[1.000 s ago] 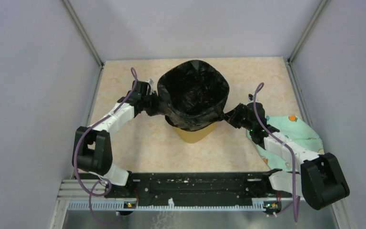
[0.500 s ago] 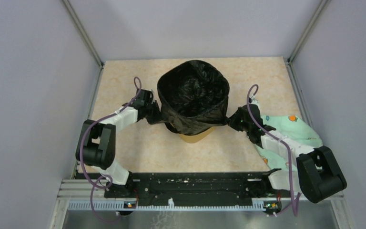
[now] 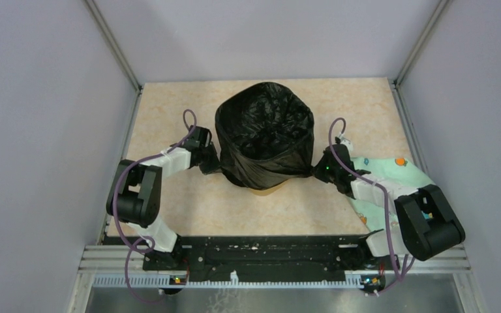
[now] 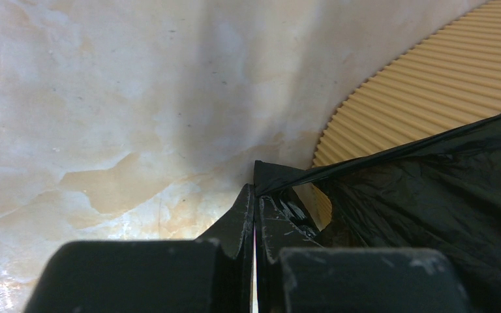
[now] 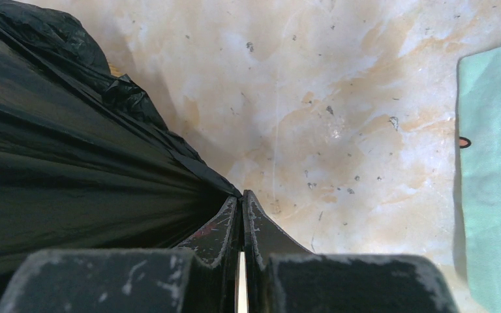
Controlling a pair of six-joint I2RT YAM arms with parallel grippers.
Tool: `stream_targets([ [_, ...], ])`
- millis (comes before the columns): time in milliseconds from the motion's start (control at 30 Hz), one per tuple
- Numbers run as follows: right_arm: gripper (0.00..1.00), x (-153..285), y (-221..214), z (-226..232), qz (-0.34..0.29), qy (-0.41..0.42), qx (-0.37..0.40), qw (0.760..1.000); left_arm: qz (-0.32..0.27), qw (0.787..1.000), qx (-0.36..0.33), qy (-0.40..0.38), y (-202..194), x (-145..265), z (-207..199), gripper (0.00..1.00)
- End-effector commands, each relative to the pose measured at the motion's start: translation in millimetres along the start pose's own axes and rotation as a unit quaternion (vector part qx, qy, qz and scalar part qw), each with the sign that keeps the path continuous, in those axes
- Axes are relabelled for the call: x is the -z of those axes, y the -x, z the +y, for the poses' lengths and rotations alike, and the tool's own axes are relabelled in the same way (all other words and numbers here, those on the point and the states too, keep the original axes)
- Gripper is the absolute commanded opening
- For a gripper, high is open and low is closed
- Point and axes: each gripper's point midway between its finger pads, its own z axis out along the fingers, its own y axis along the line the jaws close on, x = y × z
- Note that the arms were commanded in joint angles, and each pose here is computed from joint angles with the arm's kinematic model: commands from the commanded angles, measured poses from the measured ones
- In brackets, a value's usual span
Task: Put the trash bags into the trash bin
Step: Place the trash bag in the trash bin.
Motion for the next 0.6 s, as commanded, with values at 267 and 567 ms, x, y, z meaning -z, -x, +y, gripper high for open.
stream_targets([
  [267, 0.00, -4.2, 13.6, -52.6, -0.011, -0.092, 0.006, 0.996, -0.012, 0.997, -0.004, 0.074, -0.9, -11.5, 33.9, 0.05],
  [567, 0.00, 10.8, 21.2, -32.6, -0.001, -0.053, 0.016, 0.998, -0.008, 0.998, -0.001, 0.059, -4.8, -6.4, 28.7, 0.24],
])
